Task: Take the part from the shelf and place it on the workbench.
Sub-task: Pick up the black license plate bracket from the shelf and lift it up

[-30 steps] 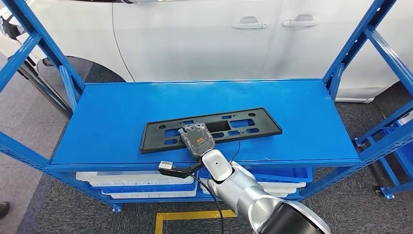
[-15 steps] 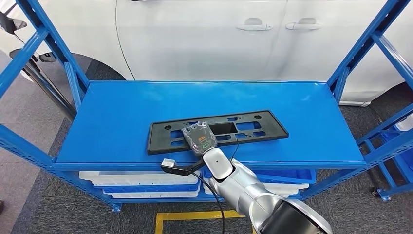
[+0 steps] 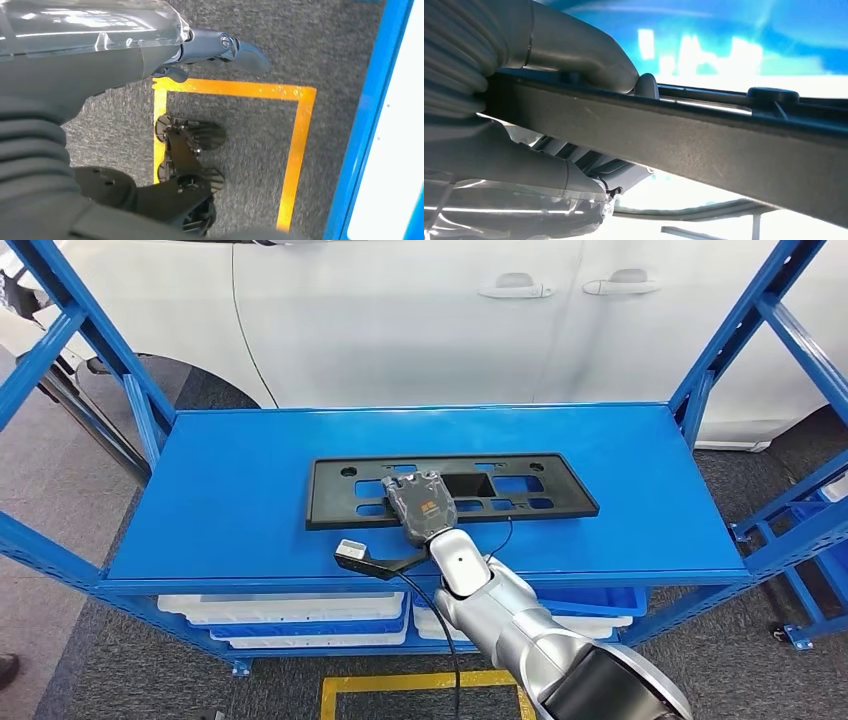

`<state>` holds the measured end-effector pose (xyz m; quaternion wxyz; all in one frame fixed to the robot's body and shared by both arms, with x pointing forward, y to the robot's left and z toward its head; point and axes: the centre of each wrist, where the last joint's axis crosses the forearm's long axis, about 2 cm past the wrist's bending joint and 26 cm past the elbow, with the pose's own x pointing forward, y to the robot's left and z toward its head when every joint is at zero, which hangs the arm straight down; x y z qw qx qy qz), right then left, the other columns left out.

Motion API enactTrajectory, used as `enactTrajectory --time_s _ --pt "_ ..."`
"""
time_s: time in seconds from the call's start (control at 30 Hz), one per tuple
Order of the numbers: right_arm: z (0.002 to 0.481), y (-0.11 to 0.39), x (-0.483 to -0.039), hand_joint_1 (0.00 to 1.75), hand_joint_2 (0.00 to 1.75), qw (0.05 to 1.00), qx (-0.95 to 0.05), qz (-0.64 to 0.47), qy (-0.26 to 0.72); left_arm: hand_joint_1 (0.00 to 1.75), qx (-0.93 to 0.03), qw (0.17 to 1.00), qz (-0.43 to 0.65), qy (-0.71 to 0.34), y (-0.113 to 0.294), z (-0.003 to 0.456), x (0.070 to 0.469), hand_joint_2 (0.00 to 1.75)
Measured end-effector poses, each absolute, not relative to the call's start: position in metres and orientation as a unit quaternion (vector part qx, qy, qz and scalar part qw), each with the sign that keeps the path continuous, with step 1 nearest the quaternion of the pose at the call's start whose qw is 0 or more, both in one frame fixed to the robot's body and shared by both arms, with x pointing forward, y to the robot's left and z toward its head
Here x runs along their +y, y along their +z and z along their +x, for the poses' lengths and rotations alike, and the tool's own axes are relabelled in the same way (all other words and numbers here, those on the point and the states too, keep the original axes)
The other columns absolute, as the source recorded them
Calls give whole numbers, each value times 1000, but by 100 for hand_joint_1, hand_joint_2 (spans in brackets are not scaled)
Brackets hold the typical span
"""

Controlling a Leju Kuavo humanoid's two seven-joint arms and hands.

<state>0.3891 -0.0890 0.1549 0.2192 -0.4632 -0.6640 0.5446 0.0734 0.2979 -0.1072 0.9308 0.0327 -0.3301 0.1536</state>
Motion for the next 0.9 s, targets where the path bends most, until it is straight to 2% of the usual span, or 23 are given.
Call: enactTrajectory --time_s 0.13,0.27,0.4,0.5,0.57,0.73,0.9 --pt "389 159 -90 175 175 224 -684 -455 525 0 -330 931 33 155 -107 73 298 175" --pt "389 189 -92 175 175 221 -785 -384 433 0 -341 925 39 162 -107 73 300 175" --pt "391 233 -113 175 175 249 -893 -293 236 0 -345 922 49 170 -108 68 301 175" --pt "373 266 -136 175 175 277 -946 -157 59 0 -343 919 57 185 -110 58 302 175" --pt "354 285 -150 175 175 257 -964 -60 -10 0 -343 917 62 194 -110 53 304 175" --pt "308 301 -171 175 175 190 -975 101 -59 0 -343 915 72 202 -111 50 306 175" --pt "276 312 -185 175 175 140 -967 205 -55 0 -346 913 77 204 -110 51 306 175"
